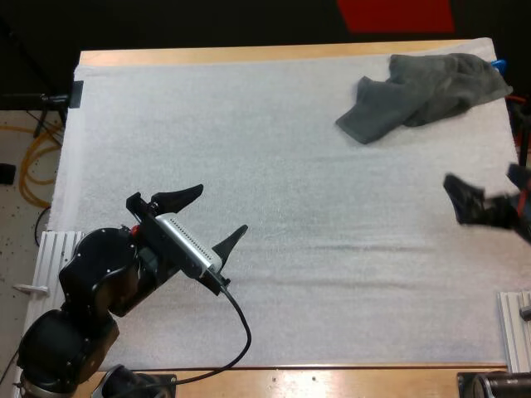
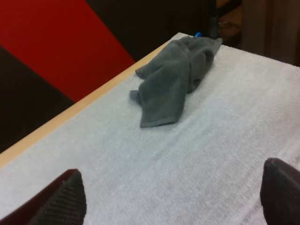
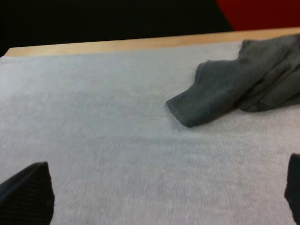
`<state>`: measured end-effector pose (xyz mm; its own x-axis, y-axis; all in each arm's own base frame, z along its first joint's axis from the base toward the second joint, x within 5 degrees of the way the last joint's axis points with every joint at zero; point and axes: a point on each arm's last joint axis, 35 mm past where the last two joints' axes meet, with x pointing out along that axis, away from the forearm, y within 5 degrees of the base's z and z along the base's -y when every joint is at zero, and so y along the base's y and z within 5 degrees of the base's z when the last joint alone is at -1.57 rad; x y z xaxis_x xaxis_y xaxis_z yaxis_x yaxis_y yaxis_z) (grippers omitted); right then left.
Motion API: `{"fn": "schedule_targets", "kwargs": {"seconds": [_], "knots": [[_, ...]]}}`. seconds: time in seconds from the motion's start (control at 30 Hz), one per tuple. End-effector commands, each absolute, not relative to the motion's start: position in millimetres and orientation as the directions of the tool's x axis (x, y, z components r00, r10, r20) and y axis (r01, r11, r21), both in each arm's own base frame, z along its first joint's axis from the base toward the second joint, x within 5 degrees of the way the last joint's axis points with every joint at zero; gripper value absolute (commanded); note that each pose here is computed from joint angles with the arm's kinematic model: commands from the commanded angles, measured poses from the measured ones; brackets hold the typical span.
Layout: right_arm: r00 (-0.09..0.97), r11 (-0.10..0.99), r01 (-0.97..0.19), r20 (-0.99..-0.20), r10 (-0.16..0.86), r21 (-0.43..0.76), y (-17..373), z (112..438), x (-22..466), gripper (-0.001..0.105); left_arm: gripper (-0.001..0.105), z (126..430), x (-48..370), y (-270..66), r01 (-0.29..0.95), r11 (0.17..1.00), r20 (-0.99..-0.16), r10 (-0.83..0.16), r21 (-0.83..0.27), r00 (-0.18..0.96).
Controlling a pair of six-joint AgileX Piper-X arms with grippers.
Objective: Pick towel from pile fold and stack
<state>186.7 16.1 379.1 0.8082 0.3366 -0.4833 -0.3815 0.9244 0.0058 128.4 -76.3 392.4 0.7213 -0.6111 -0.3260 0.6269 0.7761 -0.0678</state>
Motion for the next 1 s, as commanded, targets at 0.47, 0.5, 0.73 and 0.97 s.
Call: {"fn": "schedule_targets", "kwargs": {"seconds": [0.47,0.5,0.73,0.97], "knots": [[0.703,0.952,-0.229,-0.642,0.306,0.203,44,273,378,0.098,0.073,382,152,-86,0.571,0.82,-0.391,-0.543,-0.053,0.743],[0.693,0.953,-0.206,-0.654,0.303,0.223,46,261,390,0.098,0.073,382,152,-86,0.571,0.82,-0.391,-0.543,-0.053,0.743],[0.668,0.933,-0.01,-0.692,0.275,0.36,49,197,449,0.098,0.073,382,152,-86,0.567,0.822,-0.391,-0.539,-0.051,0.746],[0.69,0.852,0.106,-0.655,0.308,0.513,53,163,481,0.09,0.073,382,152,-86,0.559,0.826,-0.391,-0.539,-0.072,0.746]]}}
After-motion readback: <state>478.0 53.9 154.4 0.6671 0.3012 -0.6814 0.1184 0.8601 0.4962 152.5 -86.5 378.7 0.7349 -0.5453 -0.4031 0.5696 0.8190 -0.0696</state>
